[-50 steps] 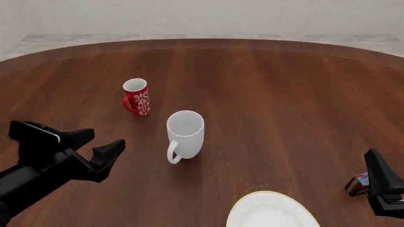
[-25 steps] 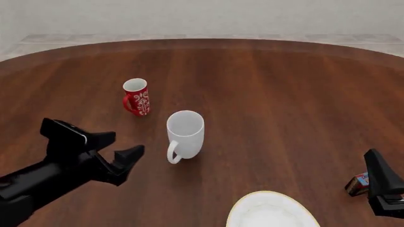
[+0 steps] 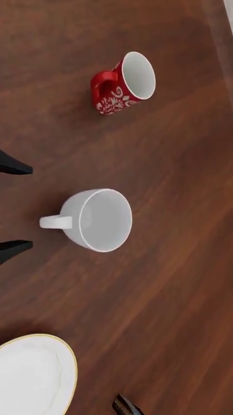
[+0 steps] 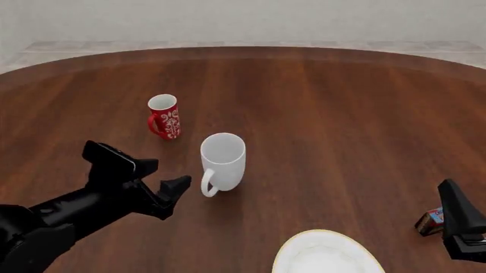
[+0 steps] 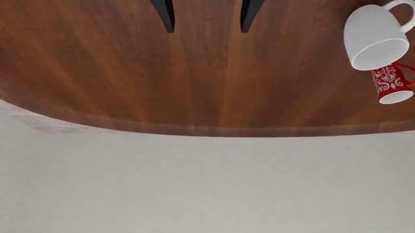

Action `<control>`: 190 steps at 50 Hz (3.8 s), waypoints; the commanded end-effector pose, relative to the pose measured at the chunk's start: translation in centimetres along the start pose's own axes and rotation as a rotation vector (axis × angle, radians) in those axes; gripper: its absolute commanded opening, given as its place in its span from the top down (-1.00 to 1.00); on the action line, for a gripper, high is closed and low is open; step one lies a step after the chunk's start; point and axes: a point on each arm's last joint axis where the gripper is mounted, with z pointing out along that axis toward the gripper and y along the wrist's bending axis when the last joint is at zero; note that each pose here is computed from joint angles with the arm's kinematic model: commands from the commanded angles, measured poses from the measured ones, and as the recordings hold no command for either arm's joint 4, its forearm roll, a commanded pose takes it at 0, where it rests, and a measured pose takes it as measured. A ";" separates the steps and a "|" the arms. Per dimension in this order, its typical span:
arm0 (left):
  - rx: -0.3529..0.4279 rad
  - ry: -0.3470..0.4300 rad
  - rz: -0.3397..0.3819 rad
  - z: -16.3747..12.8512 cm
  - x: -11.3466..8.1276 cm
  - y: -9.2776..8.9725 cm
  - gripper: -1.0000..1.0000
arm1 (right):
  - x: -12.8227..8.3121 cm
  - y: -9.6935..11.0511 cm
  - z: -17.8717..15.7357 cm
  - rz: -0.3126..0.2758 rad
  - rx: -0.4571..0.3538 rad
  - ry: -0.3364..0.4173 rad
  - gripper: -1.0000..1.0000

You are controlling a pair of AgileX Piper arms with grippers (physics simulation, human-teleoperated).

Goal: Put the white mug on the plate.

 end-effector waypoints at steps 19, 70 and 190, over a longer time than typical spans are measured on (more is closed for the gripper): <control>0.008 0.021 -0.029 3.3 0.7 -0.2 -1.00 | 0.0 0.0 0.1 0.000 -0.003 0.002 -1.00; 0.033 0.071 -0.072 6.9 2.5 -1.0 -1.00 | 0.0 0.0 0.1 0.001 -0.003 0.002 -1.00; 0.090 0.073 -0.020 5.8 1.3 -2.7 1.00 | 0.0 0.0 0.1 0.000 -0.003 0.002 -1.00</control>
